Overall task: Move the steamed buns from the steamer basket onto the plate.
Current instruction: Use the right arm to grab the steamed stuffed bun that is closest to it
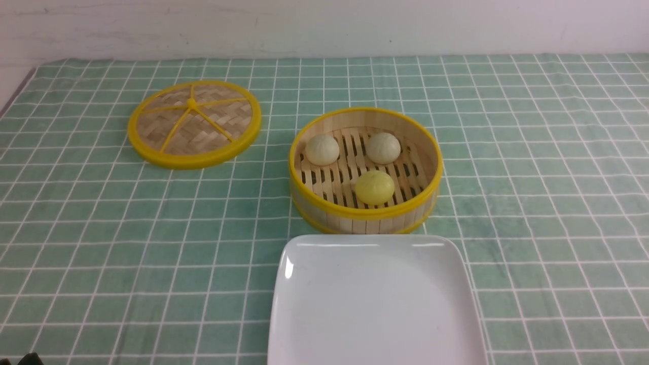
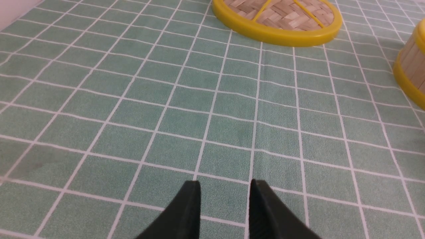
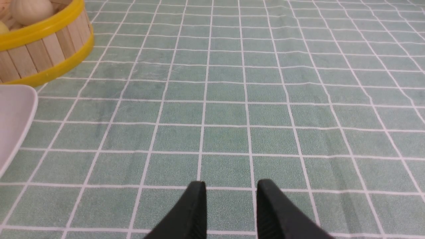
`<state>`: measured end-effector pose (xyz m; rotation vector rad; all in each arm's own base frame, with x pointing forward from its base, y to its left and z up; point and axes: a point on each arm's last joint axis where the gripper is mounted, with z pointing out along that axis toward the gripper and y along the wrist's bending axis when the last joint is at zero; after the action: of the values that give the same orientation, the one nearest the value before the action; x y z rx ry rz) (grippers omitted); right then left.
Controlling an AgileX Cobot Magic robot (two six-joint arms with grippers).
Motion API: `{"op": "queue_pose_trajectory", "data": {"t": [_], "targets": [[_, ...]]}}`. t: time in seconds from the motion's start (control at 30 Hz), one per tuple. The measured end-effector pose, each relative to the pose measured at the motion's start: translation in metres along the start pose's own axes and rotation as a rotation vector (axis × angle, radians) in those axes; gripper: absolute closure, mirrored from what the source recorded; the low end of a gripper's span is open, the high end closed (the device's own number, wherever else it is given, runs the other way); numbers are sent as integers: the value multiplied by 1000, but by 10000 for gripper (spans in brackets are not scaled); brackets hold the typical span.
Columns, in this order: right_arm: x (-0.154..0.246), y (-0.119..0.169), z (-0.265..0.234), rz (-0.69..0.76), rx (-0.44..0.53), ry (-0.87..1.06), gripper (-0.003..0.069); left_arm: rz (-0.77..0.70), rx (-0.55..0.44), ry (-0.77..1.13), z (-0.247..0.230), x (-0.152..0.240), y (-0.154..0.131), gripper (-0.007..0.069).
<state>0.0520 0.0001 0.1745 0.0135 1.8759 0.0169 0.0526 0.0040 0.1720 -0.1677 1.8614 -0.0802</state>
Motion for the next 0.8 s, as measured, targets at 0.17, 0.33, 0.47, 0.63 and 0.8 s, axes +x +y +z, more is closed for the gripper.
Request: {"op": "queue_pose_trajectory", "data": {"t": [0.17, 0.33, 0.47, 0.63, 0.8], "targets": [[-1, 0, 0, -6, 2, -9, 419, 0, 0, 0, 0, 0, 0, 385], [-28, 0, -11, -5, 0, -103, 419, 0, 0, 0, 0, 0, 0, 385], [-61, 1, -29, -4, -2, -213, 419, 0, 0, 0, 0, 0, 0, 385], [-93, 2, -52, 14, -15, -330, 419, 0, 0, 0, 0, 0, 0, 385], [-103, 4, -60, 49, -37, -363, 419, 0, 0, 0, 0, 0, 0, 385]]}}
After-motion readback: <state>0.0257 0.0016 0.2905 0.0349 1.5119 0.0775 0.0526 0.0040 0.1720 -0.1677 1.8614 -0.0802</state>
